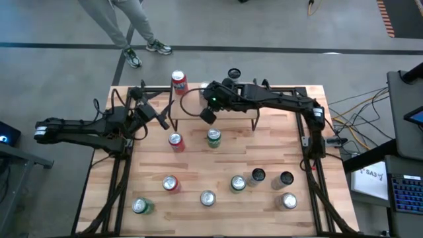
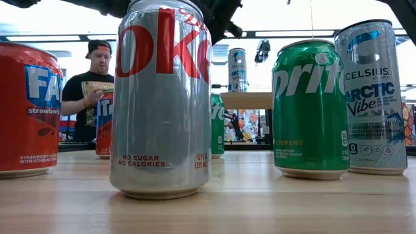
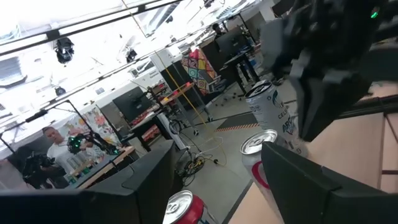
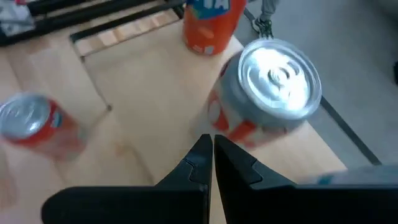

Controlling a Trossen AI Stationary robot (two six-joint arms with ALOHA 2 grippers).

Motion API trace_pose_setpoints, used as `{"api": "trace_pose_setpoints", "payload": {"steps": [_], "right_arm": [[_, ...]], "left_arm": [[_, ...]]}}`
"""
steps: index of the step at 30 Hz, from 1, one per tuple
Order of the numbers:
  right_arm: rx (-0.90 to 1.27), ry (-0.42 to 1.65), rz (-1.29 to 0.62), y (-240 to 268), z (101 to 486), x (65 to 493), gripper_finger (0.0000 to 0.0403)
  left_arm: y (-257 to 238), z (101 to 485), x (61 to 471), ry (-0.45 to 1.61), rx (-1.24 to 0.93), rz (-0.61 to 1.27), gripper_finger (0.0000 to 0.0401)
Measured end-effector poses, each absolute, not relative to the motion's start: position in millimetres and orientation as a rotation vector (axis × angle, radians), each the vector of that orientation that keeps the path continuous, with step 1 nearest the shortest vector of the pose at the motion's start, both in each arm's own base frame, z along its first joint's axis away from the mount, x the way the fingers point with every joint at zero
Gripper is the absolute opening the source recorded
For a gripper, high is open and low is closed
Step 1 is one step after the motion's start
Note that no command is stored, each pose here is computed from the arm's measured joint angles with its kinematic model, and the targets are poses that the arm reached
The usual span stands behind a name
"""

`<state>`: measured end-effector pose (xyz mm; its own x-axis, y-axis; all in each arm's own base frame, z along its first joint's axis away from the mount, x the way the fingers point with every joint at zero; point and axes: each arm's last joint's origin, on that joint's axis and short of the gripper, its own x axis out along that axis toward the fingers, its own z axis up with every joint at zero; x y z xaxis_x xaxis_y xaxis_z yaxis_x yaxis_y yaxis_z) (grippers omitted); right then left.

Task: Place canned beverage on shelf
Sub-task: Put the silver soda can on the shelf

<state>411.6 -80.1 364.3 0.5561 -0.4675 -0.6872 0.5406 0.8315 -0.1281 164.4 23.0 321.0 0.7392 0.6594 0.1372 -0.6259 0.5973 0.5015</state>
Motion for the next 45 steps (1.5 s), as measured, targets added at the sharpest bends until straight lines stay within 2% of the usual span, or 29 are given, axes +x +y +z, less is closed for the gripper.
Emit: {"api": "trace_pose_setpoints", "payload": {"steps": [3,11,15,22,32,39,45], "right_arm": [[0.065,0.814,-0.557,-64.7,365.6,407.2,0.0009],[-0.021,0.915,-0.430,-19.1,352.9,382.5,0.0009],[-0.033,0.904,-0.397,-4.1,339.1,358.8,0.0009],[-0.054,0.732,-0.357,-0.4,328.8,309.9,0.0009],[-0.168,0.547,-0.331,-8.9,316.2,263.3,0.0009],[-0.094,0.545,-0.398,-20.9,298.8,238.9,0.0009],[-0.023,0.530,-0.432,-24.5,284.1,236.9,0.0009]], "left_arm": [[21.9,320.6,165.5,0.039,0.533,0.691,0.0223],[13.5,314.5,178.9,-0.049,0.429,0.352,0.0223],[13.3,307.8,189.4,-0.025,0.374,0.326,0.0223],[14.1,296.9,219.0,0.046,0.219,0.311,0.0210],[24.2,282.4,268.6,0.206,0.286,0.414,0.0132],[39.2,268.2,290.0,0.300,0.342,0.466,0.0063],[56.1,261.4,293.6,0.357,0.349,0.583,0.0013]]}}
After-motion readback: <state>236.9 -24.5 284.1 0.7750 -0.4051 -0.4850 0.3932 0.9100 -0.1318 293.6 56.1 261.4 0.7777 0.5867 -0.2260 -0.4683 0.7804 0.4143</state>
